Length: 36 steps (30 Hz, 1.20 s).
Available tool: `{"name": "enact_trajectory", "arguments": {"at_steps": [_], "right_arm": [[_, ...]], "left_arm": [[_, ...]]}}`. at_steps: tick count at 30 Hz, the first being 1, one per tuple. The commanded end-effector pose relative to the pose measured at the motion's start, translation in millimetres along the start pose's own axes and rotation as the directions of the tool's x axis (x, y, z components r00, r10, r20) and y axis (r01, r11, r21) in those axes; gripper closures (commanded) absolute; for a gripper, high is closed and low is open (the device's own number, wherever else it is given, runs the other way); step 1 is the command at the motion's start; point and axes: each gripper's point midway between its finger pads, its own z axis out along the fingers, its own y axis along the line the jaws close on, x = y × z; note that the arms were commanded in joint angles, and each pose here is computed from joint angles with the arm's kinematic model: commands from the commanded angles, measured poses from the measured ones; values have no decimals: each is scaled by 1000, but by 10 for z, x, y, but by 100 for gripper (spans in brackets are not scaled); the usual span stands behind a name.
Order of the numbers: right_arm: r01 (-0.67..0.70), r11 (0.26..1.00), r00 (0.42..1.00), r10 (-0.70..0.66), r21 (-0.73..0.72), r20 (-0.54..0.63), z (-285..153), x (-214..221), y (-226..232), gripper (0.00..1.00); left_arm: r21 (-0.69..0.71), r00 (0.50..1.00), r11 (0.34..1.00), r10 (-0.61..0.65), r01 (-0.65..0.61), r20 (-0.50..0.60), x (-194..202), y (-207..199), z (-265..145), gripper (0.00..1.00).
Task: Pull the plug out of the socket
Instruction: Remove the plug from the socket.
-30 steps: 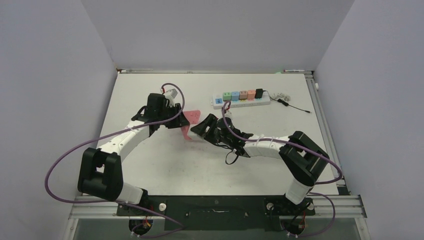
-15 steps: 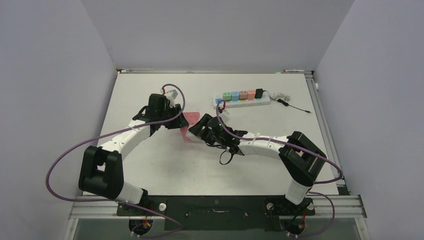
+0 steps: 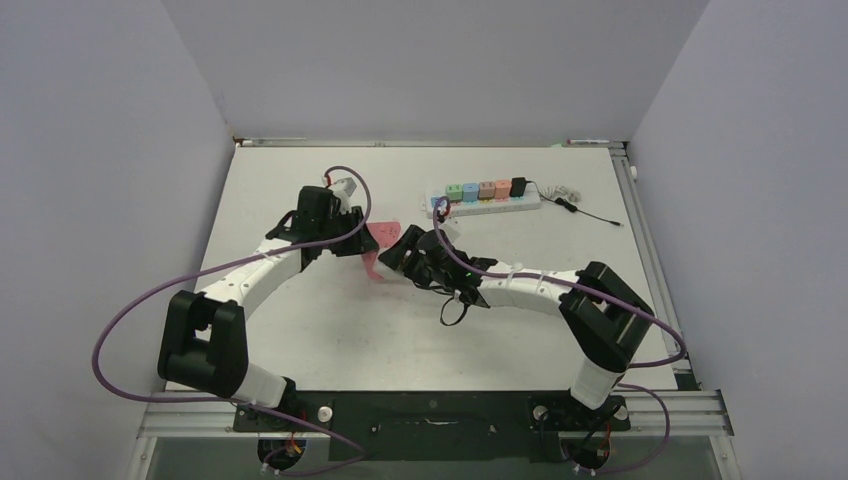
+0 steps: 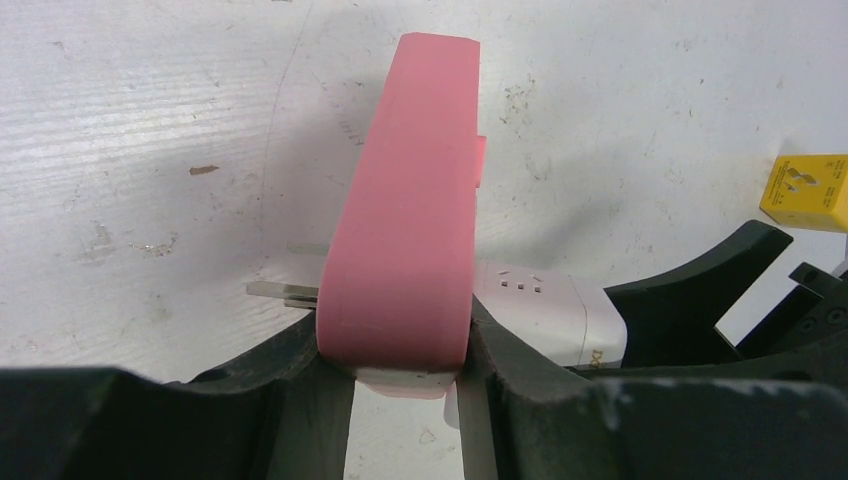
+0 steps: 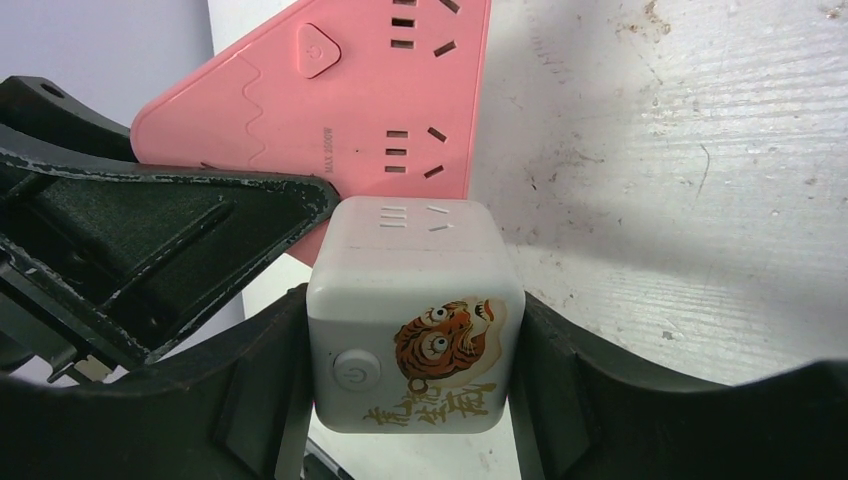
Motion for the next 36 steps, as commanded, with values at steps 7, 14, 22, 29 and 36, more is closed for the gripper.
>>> {"name": "enact_trajectory", "arguments": {"at_steps": [7, 14, 22, 29, 36], "right_arm": [[103, 957, 994, -106, -272, 4, -248, -163, 265, 95], [96, 959, 995, -101, -266, -3, -325, -225, 137, 95], [55, 993, 998, -58, -106, -29, -184, -255, -76, 95], [-28, 1000, 1000, 28, -8, -2, -64, -315, -130, 95], [-17, 998, 999, 15, 65, 36, -1, -353, -43, 95]], "left_arm": [[119, 998, 991, 53, -56, 27, -147, -266, -88, 100], [138, 999, 990, 39, -42, 22, -152, -271, -86, 100], [74, 998, 996, 49, -52, 46, -138, -195, -97, 100], [13, 995, 996, 87, -87, 45, -77, -183, -70, 100], [-17, 991, 991, 131, -130, 36, -14, -229, -29, 100]]}}
